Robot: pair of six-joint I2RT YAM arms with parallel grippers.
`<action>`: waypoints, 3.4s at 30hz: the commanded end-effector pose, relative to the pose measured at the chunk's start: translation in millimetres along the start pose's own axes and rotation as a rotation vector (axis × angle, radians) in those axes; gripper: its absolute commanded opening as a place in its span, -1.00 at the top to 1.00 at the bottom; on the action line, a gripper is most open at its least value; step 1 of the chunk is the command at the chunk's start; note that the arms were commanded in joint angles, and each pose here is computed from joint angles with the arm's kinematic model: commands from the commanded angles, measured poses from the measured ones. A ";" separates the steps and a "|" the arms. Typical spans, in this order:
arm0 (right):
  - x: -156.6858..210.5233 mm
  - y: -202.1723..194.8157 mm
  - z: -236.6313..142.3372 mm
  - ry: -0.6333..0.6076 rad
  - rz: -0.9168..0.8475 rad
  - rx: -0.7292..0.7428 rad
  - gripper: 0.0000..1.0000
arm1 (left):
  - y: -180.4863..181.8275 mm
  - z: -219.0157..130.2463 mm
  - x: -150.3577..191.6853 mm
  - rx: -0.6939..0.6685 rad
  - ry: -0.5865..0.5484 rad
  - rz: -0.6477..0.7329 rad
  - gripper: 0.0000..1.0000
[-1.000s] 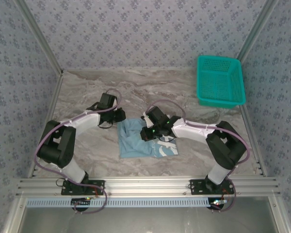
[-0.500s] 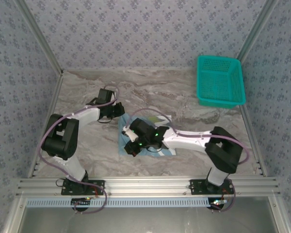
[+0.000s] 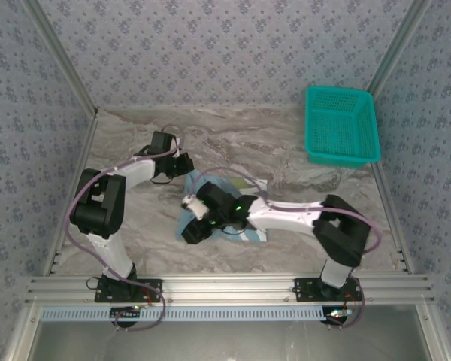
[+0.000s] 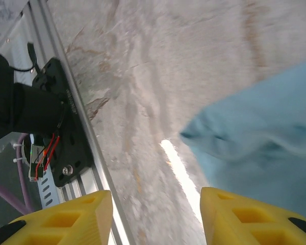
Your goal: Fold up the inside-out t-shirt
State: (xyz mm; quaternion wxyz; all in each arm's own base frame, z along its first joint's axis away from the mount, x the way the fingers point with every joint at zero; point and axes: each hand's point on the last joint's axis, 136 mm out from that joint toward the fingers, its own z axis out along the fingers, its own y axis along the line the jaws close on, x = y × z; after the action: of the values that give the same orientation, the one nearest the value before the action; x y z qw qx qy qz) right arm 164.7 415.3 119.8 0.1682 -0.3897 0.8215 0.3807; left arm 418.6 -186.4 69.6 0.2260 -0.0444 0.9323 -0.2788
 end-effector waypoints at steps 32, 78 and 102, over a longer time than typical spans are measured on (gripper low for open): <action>46.5 -176.1 -51.9 -0.022 0.450 0.397 0.05 | -2.5 -77.5 20.6 -0.109 -0.118 0.123 -0.56; -4.3 -170.5 -84.6 -0.123 0.356 0.407 -0.03 | 43.3 -108.8 70.5 -0.285 -0.135 0.059 -0.24; 127.0 -225.5 -109.6 0.178 0.720 0.631 0.13 | -14.0 -20.9 119.5 -0.157 0.114 0.182 -0.26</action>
State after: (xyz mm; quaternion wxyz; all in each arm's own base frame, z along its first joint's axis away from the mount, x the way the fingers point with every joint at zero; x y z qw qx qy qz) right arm 314.5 189.7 25.7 0.1403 -0.0634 0.9780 0.1406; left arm 288.0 -212.2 39.0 0.1807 0.0160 0.9632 -0.1982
